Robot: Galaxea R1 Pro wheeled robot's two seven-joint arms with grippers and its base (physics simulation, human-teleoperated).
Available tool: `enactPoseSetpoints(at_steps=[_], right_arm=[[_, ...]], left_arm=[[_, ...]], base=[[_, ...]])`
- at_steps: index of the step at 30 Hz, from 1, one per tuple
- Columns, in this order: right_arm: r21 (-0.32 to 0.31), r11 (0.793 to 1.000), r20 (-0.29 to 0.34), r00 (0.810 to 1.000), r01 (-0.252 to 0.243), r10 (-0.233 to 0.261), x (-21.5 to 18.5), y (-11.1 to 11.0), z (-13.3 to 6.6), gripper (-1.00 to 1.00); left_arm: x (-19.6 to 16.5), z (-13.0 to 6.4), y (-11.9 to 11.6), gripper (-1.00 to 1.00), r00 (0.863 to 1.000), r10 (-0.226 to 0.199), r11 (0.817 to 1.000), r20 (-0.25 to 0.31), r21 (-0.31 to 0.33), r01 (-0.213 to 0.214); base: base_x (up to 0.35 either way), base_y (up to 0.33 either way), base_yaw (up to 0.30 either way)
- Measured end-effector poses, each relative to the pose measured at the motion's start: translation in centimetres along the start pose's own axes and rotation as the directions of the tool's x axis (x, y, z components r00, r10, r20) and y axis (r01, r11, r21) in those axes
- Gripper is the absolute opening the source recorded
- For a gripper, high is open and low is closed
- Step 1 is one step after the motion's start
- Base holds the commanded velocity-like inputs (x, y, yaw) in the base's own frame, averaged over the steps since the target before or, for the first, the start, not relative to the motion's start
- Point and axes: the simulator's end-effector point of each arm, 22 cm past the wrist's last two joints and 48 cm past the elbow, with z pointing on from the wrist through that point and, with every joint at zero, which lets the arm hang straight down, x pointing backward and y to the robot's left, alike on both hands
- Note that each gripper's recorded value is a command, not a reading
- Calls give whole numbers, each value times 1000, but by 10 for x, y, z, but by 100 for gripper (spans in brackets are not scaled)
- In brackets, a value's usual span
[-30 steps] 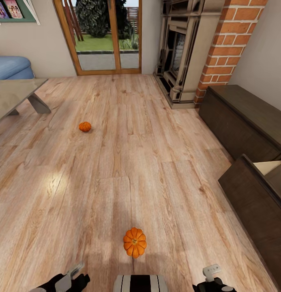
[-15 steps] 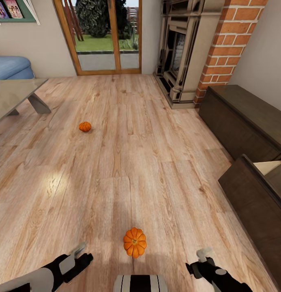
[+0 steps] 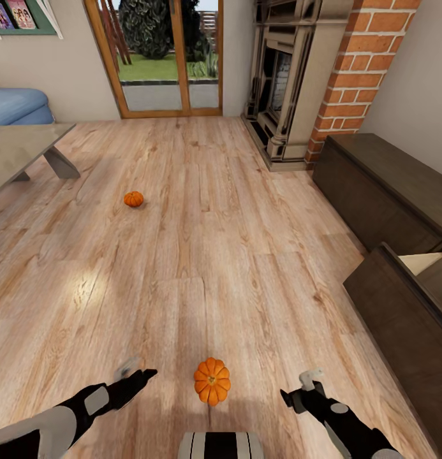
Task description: Place each of the two pumpkins and all three candles from the living room inside a cabinet in the living room (use any cabinet), then make sure every cabinet is closed, and position the cauldron so it is next to a table in the living room.
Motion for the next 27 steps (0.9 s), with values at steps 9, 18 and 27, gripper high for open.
enactPoseSetpoints(at_steps=[9, 18, 27], right_arm=[[-305, 950, 64, 994, -64, 87, -142, 126, -2, 100], [-313, 940, -149, 985, -133, 90, -90, 142, 20, 100], [-309, 940, -189, 978, -143, 87, -76, 152, 20, 100]], left_arm=[[-125, -92, -95, 100, 982, 110, 816, 153, 550, -177], [-142, -142, -258, 100, 982, 157, 528, 106, 831, -174], [-132, -182, -416, 100, 961, 256, 317, 107, 930, -188]], base=[[0, 0, 0], [0, 0, 0], [0, 0, 0]])
